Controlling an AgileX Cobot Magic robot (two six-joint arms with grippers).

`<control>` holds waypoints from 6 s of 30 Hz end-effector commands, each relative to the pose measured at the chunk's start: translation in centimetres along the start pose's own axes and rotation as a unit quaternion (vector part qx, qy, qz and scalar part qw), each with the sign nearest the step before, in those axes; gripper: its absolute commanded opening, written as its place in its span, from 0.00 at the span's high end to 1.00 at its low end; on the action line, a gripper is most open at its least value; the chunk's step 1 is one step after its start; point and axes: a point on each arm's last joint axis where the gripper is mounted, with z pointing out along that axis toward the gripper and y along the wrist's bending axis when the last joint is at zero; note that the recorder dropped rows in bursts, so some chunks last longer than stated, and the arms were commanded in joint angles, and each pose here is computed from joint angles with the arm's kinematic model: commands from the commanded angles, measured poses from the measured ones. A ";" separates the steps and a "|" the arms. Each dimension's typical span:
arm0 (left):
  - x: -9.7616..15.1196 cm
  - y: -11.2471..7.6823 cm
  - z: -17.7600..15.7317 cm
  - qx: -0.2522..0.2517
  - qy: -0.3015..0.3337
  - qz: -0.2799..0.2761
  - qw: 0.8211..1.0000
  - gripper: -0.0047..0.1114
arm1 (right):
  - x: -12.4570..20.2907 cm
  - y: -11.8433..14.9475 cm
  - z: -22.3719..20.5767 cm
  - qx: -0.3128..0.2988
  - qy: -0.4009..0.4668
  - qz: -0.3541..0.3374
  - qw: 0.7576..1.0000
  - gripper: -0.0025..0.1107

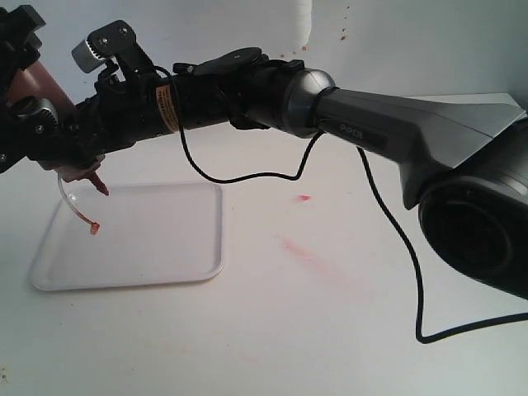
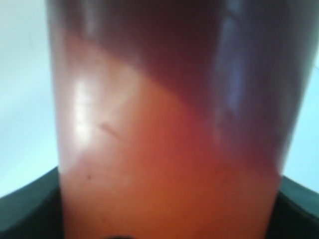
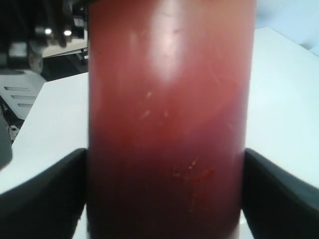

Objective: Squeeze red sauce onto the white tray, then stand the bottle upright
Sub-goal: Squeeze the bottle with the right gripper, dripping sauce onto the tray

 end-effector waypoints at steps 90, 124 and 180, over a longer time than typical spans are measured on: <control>0.5 0.3 -0.2 -0.005 0.009 -0.008 1.000 0.96 | -1.3 0.7 -0.1 -0.015 -0.032 -0.025 0.999 0.05; 0.5 0.3 -0.2 -0.005 0.009 -0.007 1.000 0.96 | -2.2 1.2 -0.8 -0.015 -0.018 -0.069 0.997 0.98; 0.5 0.3 -0.2 -0.006 0.007 -0.009 1.000 0.96 | -2.2 1.5 -0.8 -0.041 -0.024 -0.044 0.998 0.86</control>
